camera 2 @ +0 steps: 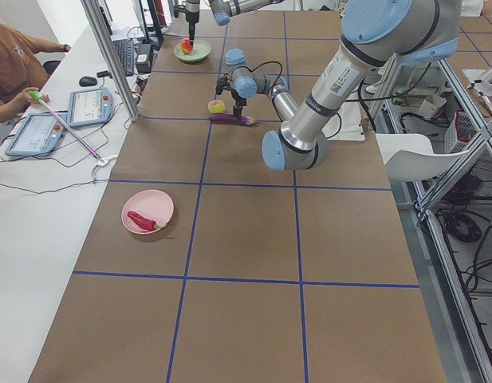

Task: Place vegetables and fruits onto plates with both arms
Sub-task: 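Grasp the purple eggplant with the left gripper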

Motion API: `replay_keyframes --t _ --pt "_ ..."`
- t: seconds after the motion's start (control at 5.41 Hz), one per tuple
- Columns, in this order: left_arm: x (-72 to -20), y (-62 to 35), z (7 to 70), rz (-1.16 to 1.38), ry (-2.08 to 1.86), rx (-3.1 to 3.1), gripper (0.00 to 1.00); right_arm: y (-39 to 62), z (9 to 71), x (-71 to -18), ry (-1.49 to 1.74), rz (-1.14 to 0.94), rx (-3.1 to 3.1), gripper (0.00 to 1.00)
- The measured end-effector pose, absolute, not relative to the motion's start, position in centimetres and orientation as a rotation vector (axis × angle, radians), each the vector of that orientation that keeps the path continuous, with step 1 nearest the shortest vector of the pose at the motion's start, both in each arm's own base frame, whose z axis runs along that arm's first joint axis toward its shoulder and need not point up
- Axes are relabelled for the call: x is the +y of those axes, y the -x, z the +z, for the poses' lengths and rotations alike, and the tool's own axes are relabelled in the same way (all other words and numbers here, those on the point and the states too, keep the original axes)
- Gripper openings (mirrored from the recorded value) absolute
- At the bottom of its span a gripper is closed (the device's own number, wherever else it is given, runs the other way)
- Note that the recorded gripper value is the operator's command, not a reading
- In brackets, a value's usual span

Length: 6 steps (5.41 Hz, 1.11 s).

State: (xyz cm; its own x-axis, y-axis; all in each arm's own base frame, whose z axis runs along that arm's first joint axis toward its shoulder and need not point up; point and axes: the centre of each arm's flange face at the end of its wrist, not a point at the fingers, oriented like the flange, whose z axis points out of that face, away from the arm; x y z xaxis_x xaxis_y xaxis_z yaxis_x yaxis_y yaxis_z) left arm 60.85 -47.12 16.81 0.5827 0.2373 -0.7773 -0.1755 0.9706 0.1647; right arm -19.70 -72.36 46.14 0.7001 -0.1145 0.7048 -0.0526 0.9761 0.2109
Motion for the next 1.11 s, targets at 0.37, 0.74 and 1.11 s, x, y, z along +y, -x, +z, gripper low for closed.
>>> replay_keyframes --t 0.37,0.74,1.11 --pt "-48.4 -62.7 16.5 0.227 -0.091 0.88 0.99 18.6 43.9 -71.6 -0.188 -0.026 -0.846 1.0" --pt "-49.7 -62.9 17.6 0.204 -0.115 0.844 0.98 18.4 43.5 -71.5 -0.181 -0.024 -0.861 1.0" --pt "-49.9 -63.7 18.5 0.197 -0.113 0.844 0.51 18.3 42.4 -71.2 -0.168 0.003 -0.89 1.0"
